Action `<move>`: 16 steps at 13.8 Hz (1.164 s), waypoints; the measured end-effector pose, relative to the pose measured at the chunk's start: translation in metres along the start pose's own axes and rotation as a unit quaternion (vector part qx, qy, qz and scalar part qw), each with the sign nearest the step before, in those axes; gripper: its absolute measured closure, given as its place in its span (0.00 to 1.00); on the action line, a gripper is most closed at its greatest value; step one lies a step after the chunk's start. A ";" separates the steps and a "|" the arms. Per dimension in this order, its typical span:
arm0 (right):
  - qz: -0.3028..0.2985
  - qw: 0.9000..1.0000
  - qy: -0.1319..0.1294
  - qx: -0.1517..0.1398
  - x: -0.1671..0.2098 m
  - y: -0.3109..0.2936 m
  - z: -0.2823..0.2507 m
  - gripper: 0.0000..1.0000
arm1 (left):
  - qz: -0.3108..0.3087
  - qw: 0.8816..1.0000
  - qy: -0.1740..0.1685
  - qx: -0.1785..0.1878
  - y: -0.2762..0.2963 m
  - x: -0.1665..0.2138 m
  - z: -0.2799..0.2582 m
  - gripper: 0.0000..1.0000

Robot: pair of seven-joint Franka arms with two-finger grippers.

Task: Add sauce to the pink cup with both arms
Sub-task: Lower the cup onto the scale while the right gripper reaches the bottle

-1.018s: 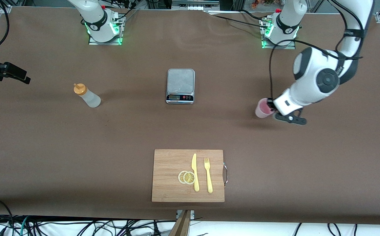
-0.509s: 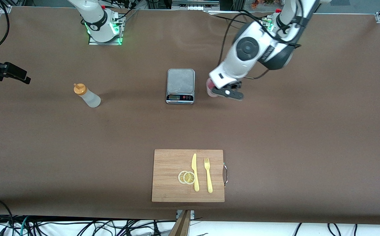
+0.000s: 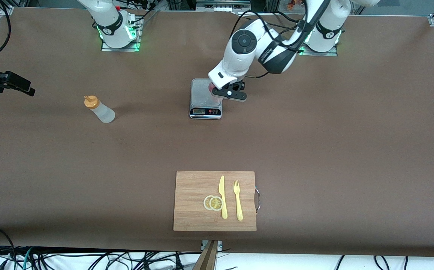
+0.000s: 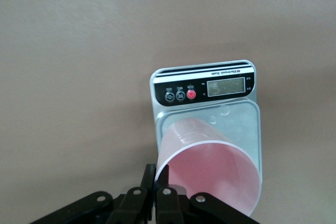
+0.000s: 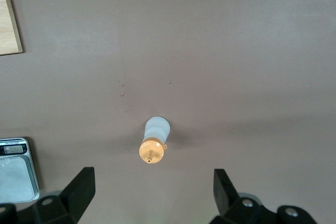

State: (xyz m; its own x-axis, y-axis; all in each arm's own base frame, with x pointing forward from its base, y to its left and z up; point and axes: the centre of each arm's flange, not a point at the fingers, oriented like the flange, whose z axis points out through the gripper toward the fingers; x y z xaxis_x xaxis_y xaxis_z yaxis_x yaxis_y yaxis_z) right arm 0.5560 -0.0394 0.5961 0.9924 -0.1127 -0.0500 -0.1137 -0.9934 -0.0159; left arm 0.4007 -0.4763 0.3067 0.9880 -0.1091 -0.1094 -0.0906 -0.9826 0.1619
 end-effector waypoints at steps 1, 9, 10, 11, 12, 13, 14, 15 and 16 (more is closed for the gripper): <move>0.000 1.000 0.000 0.000 0.000 0.000 0.000 0.00 | -0.002 1.000 0.001 -0.002 0.006 -0.004 0.010 0.96; -0.002 1.000 -0.005 -0.001 0.003 0.000 0.006 0.00 | -0.001 1.000 -0.005 0.000 0.023 -0.019 0.038 0.96; -0.003 1.000 -0.008 -0.001 0.004 -0.001 0.009 0.00 | 0.000 1.000 -0.006 0.001 0.023 -0.019 0.040 0.96; -0.004 1.000 -0.013 -0.001 0.007 -0.002 0.015 0.00 | -0.001 1.000 -0.008 0.002 0.023 -0.020 0.042 0.96; -0.006 1.000 -0.021 -0.002 0.010 -0.005 0.023 0.00 | -0.001 1.000 -0.009 0.003 0.023 -0.019 0.044 0.92; -0.010 1.000 -0.029 -0.003 0.014 -0.009 0.032 0.00 | -0.002 1.000 -0.010 0.003 0.022 -0.019 0.046 0.83; -0.019 0.999 -0.037 -0.004 0.018 -0.012 0.041 0.00 | -0.003 1.000 -0.009 0.003 0.022 -0.018 0.045 0.74; -0.043 0.998 -0.046 -0.004 0.022 -0.014 0.051 0.00 | -0.006 1.000 -0.005 0.000 0.023 -0.015 0.041 0.65; -0.085 0.995 -0.055 -0.003 0.026 -0.015 0.061 0.00 | -0.014 1.000 -0.001 -0.007 0.025 -0.009 0.031 0.54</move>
State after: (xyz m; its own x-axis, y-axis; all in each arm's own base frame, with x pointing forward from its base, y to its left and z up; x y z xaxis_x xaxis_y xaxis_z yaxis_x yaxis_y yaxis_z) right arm 0.5805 -0.0260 0.5339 0.9858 0.0598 -0.1567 0.0561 -0.9980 -0.0284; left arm 0.3857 -0.5042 0.2809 0.9898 -0.0819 -0.1169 -0.0611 -0.9832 0.1718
